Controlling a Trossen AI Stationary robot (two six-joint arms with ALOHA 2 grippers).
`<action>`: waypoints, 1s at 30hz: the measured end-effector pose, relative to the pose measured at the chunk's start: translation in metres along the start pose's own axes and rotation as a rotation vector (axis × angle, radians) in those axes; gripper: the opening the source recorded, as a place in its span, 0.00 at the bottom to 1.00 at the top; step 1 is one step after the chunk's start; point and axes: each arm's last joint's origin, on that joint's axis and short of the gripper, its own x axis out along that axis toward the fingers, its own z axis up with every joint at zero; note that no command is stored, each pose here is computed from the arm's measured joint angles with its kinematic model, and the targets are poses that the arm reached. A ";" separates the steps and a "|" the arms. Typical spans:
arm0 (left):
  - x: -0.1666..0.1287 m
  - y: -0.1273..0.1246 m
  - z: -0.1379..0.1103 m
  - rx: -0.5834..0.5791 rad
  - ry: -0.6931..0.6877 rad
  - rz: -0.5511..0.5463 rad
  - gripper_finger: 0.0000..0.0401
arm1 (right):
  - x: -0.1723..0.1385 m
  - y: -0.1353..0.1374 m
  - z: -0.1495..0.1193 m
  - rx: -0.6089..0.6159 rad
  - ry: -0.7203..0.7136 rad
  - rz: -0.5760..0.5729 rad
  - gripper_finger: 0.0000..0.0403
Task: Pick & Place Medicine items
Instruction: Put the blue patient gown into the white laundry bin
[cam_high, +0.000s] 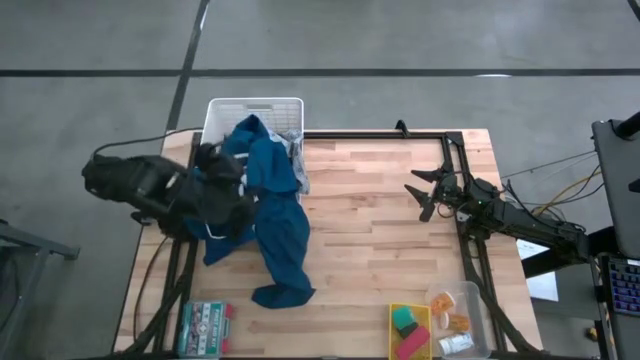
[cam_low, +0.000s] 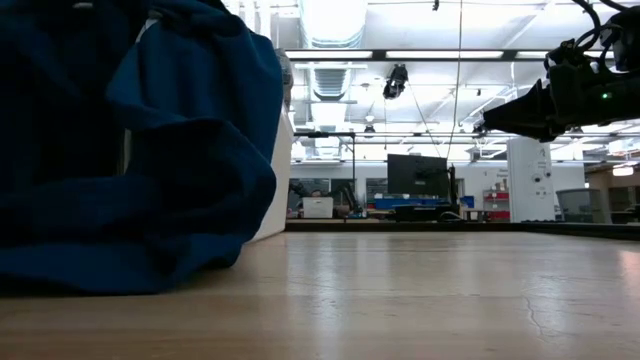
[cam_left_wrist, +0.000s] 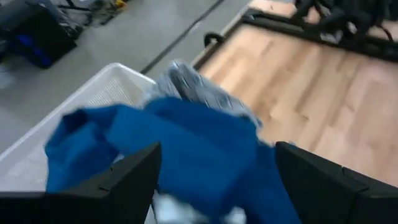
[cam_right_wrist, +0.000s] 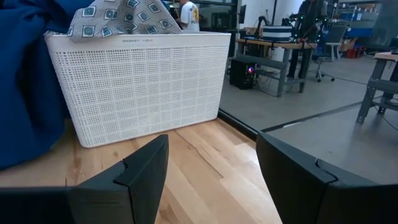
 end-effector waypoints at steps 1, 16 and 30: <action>-0.003 -0.003 -0.004 0.008 0.013 -0.006 0.79 | 0.000 0.000 0.000 0.000 0.000 0.000 0.59; -0.024 -0.065 -0.080 0.201 0.061 -0.110 0.79 | 0.000 0.000 0.000 0.000 0.000 0.000 0.59; -0.002 -0.089 -0.142 0.345 0.101 -0.114 0.76 | 0.000 0.000 0.000 0.000 0.000 0.000 0.59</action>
